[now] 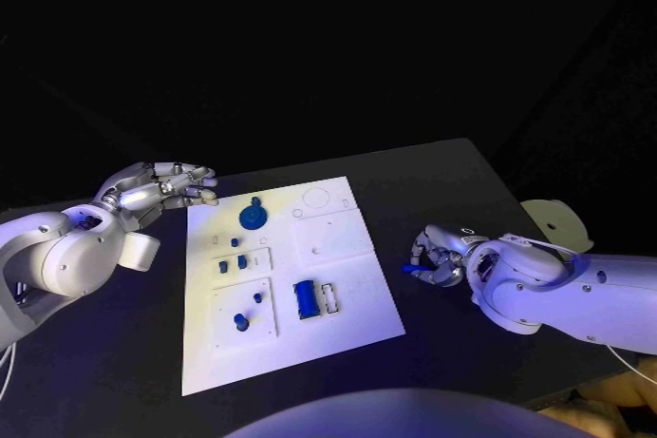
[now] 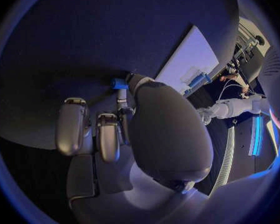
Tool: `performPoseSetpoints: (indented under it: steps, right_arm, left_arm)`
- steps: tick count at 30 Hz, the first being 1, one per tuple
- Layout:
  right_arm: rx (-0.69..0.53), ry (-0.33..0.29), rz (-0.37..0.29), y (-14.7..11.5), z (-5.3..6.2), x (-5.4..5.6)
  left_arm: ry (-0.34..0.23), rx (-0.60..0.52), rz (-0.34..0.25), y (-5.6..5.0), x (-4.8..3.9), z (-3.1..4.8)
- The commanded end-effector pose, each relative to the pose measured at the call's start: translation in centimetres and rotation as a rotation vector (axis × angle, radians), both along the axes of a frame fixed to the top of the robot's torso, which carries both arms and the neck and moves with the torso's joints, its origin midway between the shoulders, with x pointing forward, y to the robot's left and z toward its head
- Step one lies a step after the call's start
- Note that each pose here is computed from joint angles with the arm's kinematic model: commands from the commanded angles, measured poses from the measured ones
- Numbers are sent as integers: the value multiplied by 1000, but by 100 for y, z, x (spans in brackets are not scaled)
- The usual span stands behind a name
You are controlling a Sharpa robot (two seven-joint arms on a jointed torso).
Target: Assemble the parts on the task board
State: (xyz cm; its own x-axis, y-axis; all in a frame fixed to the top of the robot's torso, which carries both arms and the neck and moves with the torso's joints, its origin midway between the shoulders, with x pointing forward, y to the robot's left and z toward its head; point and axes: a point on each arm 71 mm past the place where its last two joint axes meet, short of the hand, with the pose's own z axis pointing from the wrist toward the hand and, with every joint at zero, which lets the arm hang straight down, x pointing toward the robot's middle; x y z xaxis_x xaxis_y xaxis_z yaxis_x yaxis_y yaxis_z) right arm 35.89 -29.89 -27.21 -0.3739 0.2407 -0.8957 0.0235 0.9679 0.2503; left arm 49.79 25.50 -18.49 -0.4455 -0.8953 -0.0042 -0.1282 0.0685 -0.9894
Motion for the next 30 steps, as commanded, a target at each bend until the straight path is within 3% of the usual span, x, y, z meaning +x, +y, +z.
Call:
performPoseSetpoints:
  steps: [1,9,13,17,23,30]
  right_arm:
    - [-5,35,-36,-44,-47,-63]
    - [83,17,-75,7,151,-83]
    - [125,4,-74,84,281,-71]
    - [167,15,-58,227,333,-71]
    - [230,63,-41,466,285,-59]
    - [302,142,-26,789,108,-75]
  left_arm:
    - [3,-4,-14,-19,-7,6]
    - [6,0,-19,-29,-6,1]
    - [6,0,-22,-40,-4,0]
    - [6,0,-24,-49,-3,-1]
    - [6,0,-27,-57,-5,0]
    - [6,-2,-30,-58,-9,2]
